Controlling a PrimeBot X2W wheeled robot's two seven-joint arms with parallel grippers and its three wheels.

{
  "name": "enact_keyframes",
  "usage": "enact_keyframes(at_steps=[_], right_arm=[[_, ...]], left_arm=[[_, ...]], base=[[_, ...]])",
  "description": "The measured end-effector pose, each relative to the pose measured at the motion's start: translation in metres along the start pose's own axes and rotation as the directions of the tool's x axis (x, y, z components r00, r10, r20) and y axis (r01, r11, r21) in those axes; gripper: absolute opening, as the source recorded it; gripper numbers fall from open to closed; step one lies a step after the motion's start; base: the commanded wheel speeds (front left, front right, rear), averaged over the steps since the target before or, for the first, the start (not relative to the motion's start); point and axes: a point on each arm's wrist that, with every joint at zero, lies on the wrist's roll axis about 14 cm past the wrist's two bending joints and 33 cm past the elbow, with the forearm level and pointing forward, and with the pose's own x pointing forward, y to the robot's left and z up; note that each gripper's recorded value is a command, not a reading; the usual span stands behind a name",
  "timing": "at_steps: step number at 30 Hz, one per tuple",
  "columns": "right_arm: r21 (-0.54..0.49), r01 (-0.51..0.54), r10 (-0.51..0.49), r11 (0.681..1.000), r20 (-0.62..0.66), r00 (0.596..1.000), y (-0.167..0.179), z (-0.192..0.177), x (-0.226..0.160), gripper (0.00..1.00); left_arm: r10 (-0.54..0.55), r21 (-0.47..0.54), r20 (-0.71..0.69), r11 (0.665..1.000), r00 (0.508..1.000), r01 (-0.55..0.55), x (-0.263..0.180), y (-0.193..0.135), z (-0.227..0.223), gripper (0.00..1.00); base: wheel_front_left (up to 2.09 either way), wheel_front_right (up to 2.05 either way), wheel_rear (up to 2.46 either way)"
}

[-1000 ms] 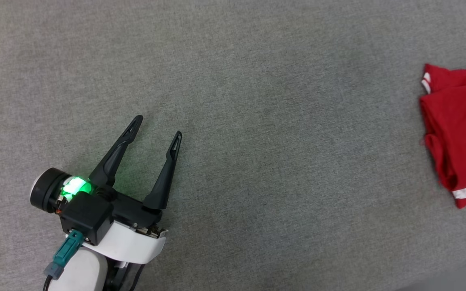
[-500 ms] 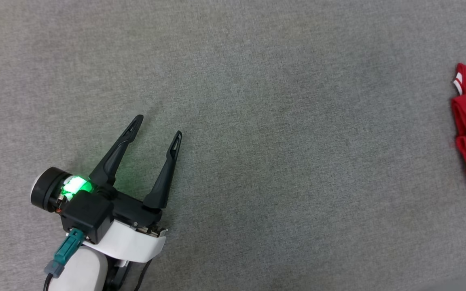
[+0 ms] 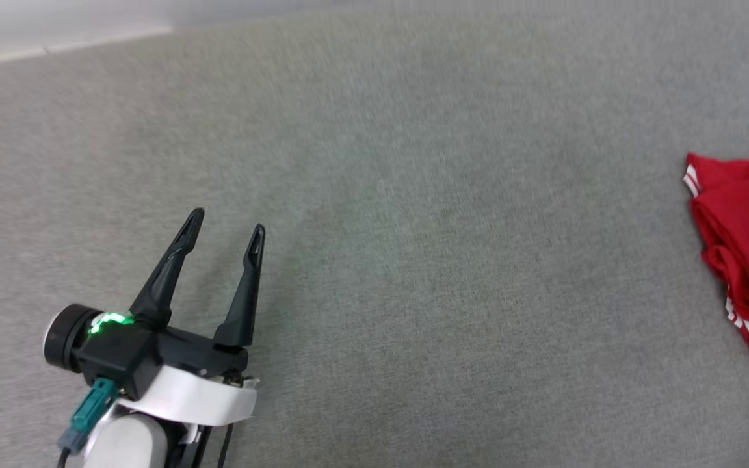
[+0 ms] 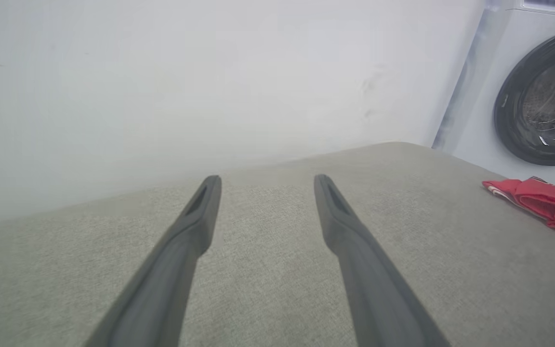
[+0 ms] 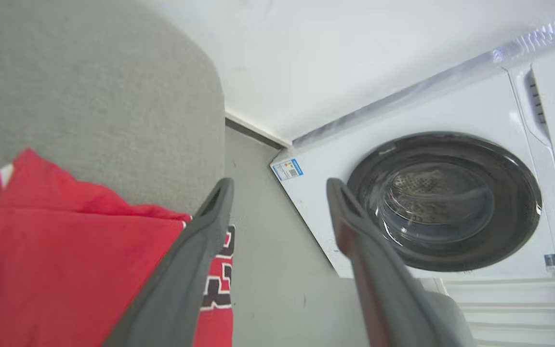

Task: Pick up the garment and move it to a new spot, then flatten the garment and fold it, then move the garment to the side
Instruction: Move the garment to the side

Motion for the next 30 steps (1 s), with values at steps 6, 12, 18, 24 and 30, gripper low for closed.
enact_keyframes(at_steps=[6,12,18,24,30], right_arm=[[0.195,-0.020,-0.038,0.981,0.291,0.956,0.006,0.074,-0.036,1.00],[0.376,-0.140,-0.084,0.916,0.522,0.849,0.030,0.134,-0.089,1.00],[0.490,-0.299,-0.101,0.819,0.635,0.766,0.067,0.160,-0.132,1.00],[0.562,-0.421,-0.107,0.712,0.679,0.726,0.098,0.164,-0.156,1.00],[0.588,-0.491,-0.080,0.642,0.689,0.720,0.129,0.157,-0.170,1.00]], left_arm=[[0.102,0.043,0.059,0.994,0.993,-0.104,-0.025,0.018,0.036,1.00],[0.220,0.070,0.103,0.971,0.970,-0.228,-0.060,0.038,0.062,1.00],[0.311,0.091,0.115,0.942,0.943,-0.322,-0.092,0.052,0.072,1.00],[0.367,0.070,0.118,0.924,0.923,-0.377,-0.115,0.056,0.075,1.00],[0.395,0.067,0.114,0.912,0.912,-0.404,-0.125,0.060,0.075,1.00]], base=[[0.00,0.00,0.00],[0.00,0.00,0.00],[0.00,0.00,0.00],[0.00,0.00,0.00],[0.00,0.00,0.00]])
